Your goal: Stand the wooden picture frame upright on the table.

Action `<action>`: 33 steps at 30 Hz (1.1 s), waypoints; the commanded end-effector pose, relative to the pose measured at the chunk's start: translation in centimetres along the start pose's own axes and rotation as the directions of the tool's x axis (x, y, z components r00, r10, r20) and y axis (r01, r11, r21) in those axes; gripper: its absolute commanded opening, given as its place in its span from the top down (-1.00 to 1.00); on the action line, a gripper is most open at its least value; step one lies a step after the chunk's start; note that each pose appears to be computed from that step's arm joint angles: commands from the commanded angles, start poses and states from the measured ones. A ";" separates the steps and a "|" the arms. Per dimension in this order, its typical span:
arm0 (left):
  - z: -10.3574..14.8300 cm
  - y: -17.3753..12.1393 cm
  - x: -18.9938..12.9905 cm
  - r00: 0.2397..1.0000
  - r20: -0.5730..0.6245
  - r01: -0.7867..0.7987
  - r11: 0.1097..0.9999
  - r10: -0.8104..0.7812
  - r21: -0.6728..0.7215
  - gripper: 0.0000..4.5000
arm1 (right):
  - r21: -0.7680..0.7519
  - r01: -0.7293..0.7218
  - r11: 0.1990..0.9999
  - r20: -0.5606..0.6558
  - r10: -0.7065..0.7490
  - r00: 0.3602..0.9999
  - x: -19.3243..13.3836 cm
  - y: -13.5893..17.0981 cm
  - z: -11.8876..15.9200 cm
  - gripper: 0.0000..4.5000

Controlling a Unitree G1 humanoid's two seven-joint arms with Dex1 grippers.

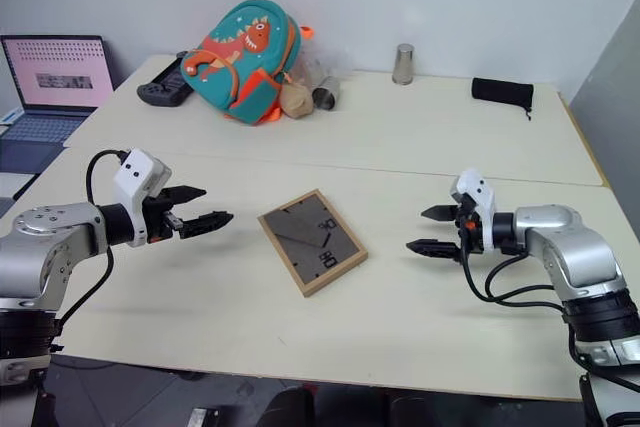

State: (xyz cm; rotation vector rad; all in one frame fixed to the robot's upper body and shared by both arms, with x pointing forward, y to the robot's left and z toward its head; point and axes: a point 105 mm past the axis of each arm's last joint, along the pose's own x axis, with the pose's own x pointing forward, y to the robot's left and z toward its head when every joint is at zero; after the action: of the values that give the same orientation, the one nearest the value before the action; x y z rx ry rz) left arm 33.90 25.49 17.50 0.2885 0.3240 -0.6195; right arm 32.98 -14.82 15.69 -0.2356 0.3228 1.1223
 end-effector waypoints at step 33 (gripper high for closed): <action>-1.6 -0.7 1.5 1.000 -0.022 0.007 0.993 -0.005 0.116 0.48 | -0.081 0.055 0.995 0.033 -0.052 0.998 4.7 -0.8 -0.2 0.54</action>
State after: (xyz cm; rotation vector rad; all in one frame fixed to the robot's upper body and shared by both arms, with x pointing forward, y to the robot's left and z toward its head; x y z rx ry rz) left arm 34.25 24.98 14.84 0.3706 0.3397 -0.6378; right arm 35.41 -11.88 12.90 -0.2737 0.2934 1.0745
